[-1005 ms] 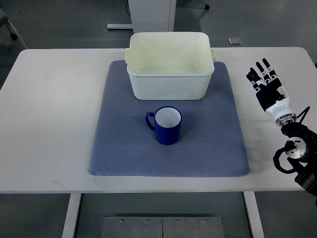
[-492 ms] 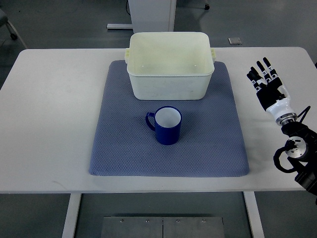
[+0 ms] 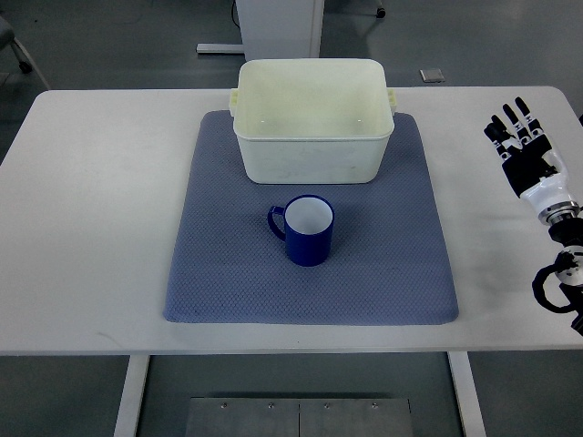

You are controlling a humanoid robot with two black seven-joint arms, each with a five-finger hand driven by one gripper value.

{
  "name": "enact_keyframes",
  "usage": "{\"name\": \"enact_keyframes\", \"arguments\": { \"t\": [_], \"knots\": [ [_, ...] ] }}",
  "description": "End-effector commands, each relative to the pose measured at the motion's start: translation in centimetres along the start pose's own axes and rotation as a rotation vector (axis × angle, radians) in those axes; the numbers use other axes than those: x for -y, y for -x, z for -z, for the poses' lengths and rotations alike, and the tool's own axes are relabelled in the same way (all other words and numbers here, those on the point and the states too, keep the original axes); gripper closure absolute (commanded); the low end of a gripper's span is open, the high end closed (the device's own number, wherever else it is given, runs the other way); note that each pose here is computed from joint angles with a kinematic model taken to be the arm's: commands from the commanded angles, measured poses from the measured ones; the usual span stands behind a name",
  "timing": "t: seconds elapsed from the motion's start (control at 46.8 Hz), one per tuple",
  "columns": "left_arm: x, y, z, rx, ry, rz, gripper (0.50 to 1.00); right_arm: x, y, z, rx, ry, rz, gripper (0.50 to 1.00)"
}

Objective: Place cup in box with right hand

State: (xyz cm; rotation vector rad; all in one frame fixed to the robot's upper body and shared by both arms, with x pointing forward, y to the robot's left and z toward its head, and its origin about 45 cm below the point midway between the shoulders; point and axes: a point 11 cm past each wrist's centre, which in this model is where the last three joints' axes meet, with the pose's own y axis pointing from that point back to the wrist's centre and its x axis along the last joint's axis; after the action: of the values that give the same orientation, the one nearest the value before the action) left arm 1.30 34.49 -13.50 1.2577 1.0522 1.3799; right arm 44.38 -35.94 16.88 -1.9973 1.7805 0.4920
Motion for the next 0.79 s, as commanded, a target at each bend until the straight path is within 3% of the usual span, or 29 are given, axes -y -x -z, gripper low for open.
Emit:
{"name": "enact_keyframes", "arguments": {
  "t": [0.0, 0.363, 0.769],
  "knots": [
    [0.0, 0.0, 0.0, 0.0, 0.001, 0.0, 0.5, -0.2, -0.5, 0.6, -0.008, -0.005, -0.001, 0.5],
    [0.0, 0.0, 0.0, 0.0, 0.001, 0.0, 0.5, -1.2, -0.6, 4.8, -0.013, -0.067, 0.104, 0.5],
    [0.0, 0.0, 0.0, 0.0, -0.001, 0.0, 0.5, -3.1, 4.2, 6.2, 0.052, -0.078, 0.306, 0.5]
  ]
}}
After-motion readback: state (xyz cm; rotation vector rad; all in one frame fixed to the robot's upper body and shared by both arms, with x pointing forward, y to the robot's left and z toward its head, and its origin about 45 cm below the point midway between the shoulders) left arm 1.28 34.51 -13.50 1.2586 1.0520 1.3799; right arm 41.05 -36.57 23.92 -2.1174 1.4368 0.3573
